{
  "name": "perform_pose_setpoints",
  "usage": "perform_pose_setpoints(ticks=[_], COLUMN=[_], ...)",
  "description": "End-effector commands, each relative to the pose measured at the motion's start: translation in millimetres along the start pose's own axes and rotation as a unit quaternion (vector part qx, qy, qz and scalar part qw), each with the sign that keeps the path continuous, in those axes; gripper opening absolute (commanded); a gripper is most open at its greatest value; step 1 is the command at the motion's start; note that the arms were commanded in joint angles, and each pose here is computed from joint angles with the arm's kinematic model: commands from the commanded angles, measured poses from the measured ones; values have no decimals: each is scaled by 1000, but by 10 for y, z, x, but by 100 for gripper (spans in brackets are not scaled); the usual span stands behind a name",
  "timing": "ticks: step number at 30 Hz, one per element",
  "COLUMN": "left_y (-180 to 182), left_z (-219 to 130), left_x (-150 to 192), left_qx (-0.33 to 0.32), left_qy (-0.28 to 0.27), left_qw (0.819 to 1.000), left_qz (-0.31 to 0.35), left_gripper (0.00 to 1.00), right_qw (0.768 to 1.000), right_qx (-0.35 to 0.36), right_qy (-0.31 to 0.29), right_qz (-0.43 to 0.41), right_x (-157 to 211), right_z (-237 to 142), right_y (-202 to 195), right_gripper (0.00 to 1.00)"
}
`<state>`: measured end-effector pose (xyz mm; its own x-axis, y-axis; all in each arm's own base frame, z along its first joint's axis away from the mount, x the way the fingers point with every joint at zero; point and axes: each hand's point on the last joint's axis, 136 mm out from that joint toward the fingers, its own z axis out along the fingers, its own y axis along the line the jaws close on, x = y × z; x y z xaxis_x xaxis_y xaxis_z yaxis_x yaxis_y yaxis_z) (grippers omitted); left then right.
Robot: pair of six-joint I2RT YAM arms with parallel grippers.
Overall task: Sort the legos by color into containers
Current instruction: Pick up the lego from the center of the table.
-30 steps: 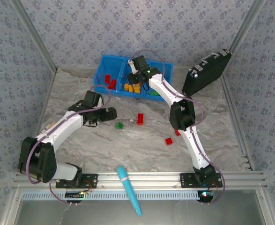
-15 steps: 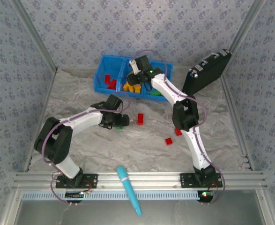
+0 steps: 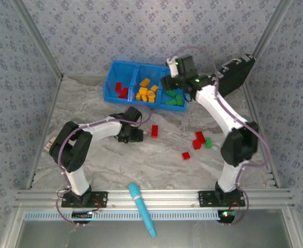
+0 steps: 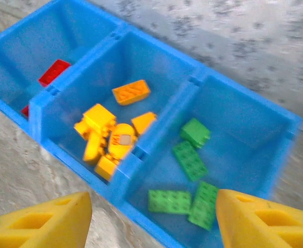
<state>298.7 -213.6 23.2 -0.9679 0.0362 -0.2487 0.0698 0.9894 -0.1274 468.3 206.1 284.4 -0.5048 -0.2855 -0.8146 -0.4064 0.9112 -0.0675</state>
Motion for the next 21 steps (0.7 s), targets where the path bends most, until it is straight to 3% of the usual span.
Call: perform_pose_setpoints(ticks=[1, 4, 6, 11, 16, 21], left_y=[-45, -57, -61, -5, -163, -413], left_z=[76, 124, 155, 134, -100, -427], left_x=[-49, -9, 58, 104, -256, -603], left_qx=[1, 0, 3, -14, -10, 16], left_qy=[4, 21, 39, 57, 18, -14], left_qw=[1000, 999, 999, 997, 998, 997], left_qz=[16, 26, 33, 51, 65, 76], left_gripper=[63, 50, 43, 36, 32, 30], right_qw=[998, 996, 993, 964, 907, 886], right_qx=[58, 74, 79, 69, 87, 104], right_qy=[3, 30, 55, 132, 190, 202], right_qz=[13, 36, 71, 220, 367, 405], right_x=[139, 482, 792, 1698, 2617, 3037], right_z=[-453, -797, -983, -1202, -1188, -1118], right_y=[-263, -356, -417, -575, -623, -722], right_gripper=[66, 68, 77, 81, 79, 79])
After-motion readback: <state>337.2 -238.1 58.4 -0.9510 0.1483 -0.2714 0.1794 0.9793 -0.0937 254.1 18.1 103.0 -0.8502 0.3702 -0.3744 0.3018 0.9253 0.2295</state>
